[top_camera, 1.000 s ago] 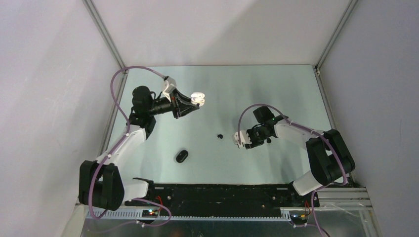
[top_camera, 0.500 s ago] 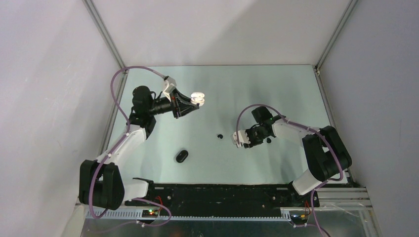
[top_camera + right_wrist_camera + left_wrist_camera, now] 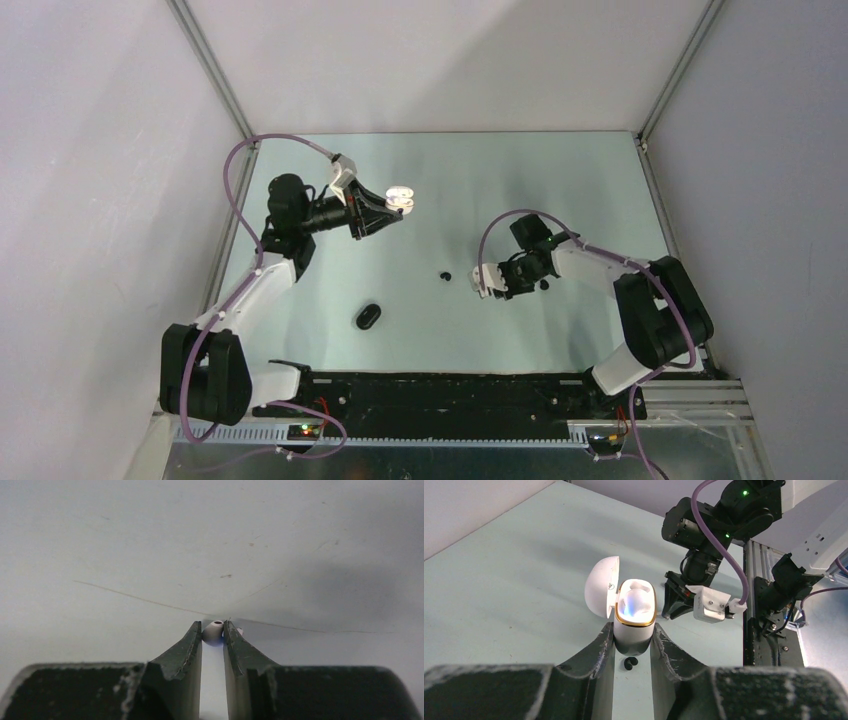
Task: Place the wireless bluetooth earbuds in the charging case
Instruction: Adjust the earbud at the center of the board.
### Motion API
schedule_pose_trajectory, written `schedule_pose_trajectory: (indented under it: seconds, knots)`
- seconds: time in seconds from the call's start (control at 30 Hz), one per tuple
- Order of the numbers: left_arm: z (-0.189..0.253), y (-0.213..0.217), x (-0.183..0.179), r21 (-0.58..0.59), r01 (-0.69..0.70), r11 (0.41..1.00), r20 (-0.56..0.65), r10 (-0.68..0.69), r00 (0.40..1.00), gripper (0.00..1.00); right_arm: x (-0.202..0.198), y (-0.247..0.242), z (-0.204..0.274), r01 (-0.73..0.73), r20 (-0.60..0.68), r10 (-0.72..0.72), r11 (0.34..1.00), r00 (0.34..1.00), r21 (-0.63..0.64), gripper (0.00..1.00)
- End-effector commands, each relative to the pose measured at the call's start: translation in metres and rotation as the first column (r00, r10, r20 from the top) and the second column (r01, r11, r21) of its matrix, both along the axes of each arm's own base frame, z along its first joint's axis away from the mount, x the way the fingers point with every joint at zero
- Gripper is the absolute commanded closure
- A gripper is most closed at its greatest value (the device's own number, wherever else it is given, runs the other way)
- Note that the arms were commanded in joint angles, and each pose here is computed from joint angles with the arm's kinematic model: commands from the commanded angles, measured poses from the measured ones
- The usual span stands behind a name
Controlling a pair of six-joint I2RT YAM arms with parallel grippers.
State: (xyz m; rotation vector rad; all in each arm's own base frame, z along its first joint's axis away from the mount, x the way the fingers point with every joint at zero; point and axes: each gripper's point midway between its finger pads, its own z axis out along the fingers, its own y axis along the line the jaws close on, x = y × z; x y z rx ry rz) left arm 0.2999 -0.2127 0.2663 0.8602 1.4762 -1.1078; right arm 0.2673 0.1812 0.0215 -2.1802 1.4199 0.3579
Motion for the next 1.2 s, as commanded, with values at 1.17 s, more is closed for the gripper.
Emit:
schedule_pose_trajectory:
  seconds: [1.17]
  knots:
    - [-0.002, 0.006, 0.001, 0.069, -0.002, 0.998, -0.021, 0.003, 1.000, 1.00, 0.016, 0.013, -0.001, 0.520, -0.797, -0.602, 0.698, 0.054, -0.492, 0.86]
